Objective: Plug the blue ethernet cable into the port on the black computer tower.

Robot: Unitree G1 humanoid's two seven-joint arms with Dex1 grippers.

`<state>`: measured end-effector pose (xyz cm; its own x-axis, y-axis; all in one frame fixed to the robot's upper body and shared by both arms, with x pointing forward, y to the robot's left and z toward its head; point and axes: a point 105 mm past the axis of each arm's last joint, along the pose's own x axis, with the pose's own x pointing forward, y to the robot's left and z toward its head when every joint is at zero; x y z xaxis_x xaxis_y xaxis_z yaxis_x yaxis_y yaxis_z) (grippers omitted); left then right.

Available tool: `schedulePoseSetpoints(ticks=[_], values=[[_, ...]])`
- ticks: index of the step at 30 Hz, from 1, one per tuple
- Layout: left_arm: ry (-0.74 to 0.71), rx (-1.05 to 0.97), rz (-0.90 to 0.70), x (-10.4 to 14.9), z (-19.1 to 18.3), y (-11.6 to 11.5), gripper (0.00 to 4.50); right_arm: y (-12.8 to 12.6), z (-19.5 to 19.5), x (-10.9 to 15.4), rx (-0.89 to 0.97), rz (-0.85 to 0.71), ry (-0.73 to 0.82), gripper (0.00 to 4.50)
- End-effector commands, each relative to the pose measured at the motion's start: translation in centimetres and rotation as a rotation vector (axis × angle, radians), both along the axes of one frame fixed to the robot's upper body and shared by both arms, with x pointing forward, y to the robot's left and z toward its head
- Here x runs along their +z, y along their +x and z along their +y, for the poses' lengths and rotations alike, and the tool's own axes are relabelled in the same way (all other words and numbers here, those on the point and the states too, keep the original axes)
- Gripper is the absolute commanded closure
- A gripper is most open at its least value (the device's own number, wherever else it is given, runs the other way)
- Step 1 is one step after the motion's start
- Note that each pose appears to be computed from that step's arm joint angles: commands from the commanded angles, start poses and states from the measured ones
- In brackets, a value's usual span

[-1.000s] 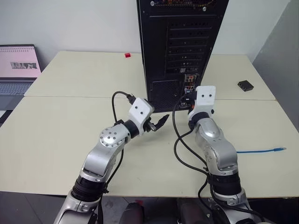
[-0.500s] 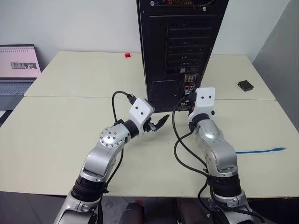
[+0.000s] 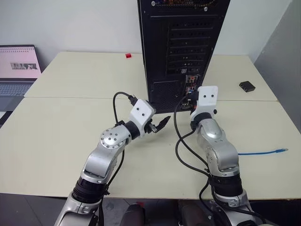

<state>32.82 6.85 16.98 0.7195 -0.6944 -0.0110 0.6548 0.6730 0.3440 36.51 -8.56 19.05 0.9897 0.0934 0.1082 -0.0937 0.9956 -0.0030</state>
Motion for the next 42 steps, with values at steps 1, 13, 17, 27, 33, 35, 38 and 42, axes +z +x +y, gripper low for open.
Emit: schedulePoseSetpoints(ticks=[1,13,17,27,33,35,38,42], values=[[-0.013,-0.021,-0.056,1.2,-0.4,-0.3,0.73,0.0,0.1,1.9,0.005,-0.072,0.006,4.5],[-0.017,-0.019,-0.063,1.3,-0.5,-0.3,0.73,0.6,0.0,0.4,-0.005,-0.039,-0.032,4.5],[-0.017,-0.018,-0.065,1.3,-0.5,-0.3,0.73,0.7,0.0,0.3,-0.006,-0.042,-0.045,4.5],[-0.024,-0.011,-0.062,1.4,-0.5,-0.3,0.73,0.9,1.4,2.6,0.012,-0.058,0.002,4.5],[-0.036,-0.004,-0.053,1.6,-0.4,-0.1,0.73,0.9,2.6,2.9,0.046,-0.048,0.017,4.5],[-0.039,0.001,-0.052,1.6,-0.4,0.0,0.73,1.1,2.8,2.9,0.052,-0.046,0.015,4.5],[-0.042,0.005,-0.05,1.6,-0.4,0.1,0.73,1.2,2.8,2.8,0.062,-0.041,0.011,4.5],[-0.046,0.016,-0.048,1.6,-0.1,0.2,0.73,1.1,2.3,2.1,0.071,-0.033,0.001,4.5]])
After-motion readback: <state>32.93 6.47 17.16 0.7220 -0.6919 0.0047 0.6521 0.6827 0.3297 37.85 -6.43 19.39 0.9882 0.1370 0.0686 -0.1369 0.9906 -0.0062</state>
